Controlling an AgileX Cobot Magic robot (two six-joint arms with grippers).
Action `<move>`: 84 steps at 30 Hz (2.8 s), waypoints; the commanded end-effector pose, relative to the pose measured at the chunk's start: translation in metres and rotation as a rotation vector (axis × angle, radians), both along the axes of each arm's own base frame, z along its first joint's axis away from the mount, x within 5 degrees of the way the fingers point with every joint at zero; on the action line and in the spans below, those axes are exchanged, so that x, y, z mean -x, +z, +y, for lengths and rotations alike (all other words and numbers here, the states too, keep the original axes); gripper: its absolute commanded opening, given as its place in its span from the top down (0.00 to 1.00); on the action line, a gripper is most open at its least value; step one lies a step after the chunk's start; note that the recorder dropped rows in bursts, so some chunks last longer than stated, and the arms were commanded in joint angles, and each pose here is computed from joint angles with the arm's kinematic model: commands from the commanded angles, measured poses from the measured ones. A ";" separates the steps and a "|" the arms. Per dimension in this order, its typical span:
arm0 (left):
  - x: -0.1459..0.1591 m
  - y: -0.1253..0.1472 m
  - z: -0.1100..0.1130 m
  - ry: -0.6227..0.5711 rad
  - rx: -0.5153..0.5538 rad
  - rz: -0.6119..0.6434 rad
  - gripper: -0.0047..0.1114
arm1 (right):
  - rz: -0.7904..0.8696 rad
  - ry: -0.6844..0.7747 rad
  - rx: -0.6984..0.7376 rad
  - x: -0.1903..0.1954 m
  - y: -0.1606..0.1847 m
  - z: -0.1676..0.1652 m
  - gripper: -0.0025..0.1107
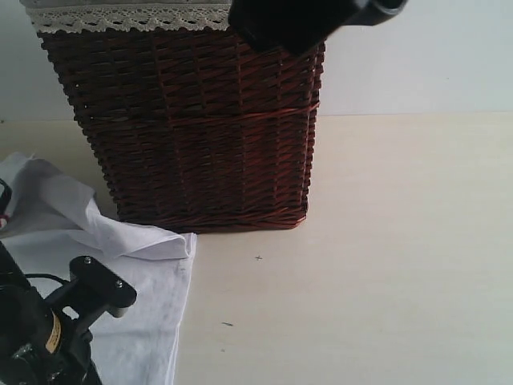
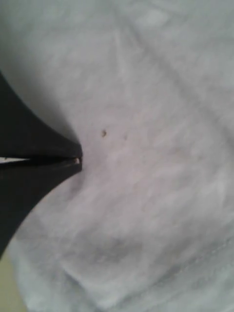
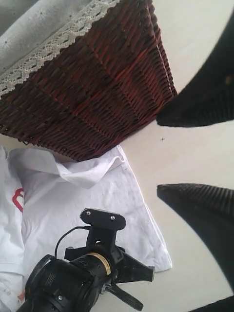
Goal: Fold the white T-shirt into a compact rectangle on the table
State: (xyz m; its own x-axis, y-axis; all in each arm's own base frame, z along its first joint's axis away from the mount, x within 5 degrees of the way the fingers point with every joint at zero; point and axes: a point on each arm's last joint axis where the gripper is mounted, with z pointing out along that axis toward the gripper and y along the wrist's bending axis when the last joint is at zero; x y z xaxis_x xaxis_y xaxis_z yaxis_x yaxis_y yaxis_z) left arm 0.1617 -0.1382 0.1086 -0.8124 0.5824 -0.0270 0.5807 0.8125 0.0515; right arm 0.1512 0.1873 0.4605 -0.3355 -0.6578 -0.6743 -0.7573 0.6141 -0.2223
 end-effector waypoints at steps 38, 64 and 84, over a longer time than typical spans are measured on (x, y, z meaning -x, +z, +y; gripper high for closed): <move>0.013 0.004 -0.091 -0.030 0.102 -0.129 0.96 | 0.006 0.016 -0.016 0.002 0.002 -0.001 0.65; 0.036 0.048 -0.112 -0.153 0.334 -0.248 0.95 | -0.003 0.018 -0.008 0.001 0.002 -0.001 0.65; -0.010 0.034 -0.113 -0.351 0.417 -0.407 0.47 | -0.010 0.030 0.004 0.001 0.002 -0.001 0.65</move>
State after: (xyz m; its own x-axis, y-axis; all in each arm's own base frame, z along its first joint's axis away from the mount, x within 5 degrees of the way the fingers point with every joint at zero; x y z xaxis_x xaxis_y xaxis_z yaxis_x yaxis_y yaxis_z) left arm 0.1699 -0.2488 0.1427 -0.5719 0.6152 -0.5426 0.7416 0.6705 -0.0214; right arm 0.1497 0.1881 0.4601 -0.3202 -0.6706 -0.6692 -0.7749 0.5918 -0.2223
